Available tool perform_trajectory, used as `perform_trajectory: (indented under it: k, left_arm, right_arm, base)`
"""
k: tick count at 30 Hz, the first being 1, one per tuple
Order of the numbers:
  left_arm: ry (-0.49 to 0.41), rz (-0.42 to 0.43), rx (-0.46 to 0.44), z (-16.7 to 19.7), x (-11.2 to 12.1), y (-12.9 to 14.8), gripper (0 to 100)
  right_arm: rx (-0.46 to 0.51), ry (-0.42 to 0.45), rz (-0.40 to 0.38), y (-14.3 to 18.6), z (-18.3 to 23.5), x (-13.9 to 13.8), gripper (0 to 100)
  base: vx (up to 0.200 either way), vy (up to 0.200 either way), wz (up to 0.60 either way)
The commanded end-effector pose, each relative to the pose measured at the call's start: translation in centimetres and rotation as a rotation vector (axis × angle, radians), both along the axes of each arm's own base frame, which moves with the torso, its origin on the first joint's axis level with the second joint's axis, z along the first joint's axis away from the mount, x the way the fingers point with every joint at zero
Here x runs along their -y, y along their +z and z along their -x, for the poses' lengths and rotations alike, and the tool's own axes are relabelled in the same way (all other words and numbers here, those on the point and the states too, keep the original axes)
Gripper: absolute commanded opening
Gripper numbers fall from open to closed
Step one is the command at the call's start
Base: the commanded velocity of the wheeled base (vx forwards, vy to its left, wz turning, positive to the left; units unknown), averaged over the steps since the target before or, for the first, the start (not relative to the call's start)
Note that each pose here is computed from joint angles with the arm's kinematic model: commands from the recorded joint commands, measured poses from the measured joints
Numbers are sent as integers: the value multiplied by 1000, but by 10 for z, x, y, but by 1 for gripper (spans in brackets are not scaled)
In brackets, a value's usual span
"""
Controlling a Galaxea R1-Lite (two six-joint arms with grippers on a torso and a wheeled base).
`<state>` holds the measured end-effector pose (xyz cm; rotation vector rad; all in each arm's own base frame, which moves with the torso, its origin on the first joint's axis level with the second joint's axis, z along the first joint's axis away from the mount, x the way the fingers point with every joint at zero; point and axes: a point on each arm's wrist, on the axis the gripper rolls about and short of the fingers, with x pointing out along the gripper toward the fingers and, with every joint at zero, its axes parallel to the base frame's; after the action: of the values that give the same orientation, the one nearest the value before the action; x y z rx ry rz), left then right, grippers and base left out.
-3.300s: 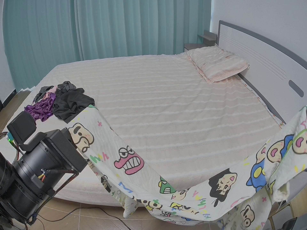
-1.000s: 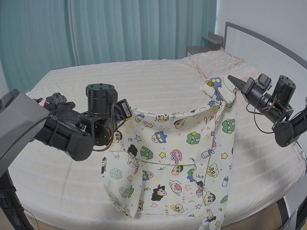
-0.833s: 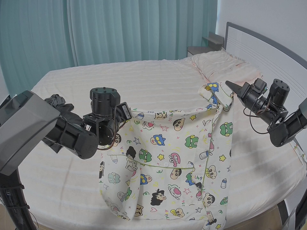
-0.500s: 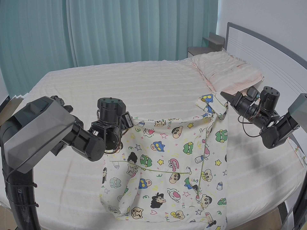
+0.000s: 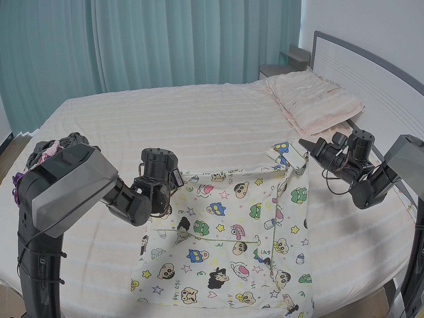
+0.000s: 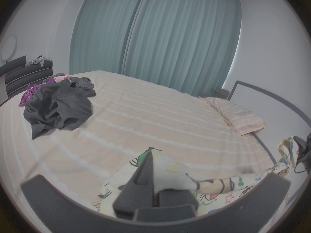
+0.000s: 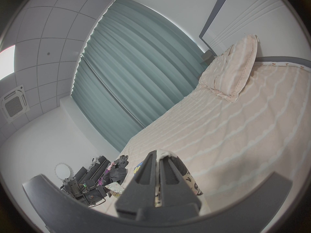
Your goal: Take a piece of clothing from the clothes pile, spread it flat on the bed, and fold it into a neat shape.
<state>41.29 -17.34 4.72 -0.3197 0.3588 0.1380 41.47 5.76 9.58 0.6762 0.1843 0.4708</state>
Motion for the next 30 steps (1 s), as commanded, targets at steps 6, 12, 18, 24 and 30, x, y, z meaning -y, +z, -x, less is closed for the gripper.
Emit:
perform_trajectory:
  k: [6, 12, 18, 24, 30]
  left_arm:
    - [4, -8, -23, -3, 0, -9, 0]
    - [4, -20, -47, -3, 0, -18, 0]
    - [15, -35, -84, -8, -3, -35, 0]
    - [19, -31, -93, -11, -2, -45, 0]
    - [41, 1, -84, -22, -2, -53, 100]
  right_arm:
    - [-38, 5, 6, -13, -6, -3, 0]
    - [-80, 6, 14, -27, -11, -6, 0]
    - [-134, -1, 27, -47, -18, -12, 0]
    - [-169, -8, 37, -62, -19, -15, 0]
    - [-206, -69, 53, -75, -30, -17, 100]
  base:
    - [133, 0, 0]
    - [100, 0, 0]
    - [0, 0, 0]
    - [0, 0, 0]
    - [0, 0, 0]
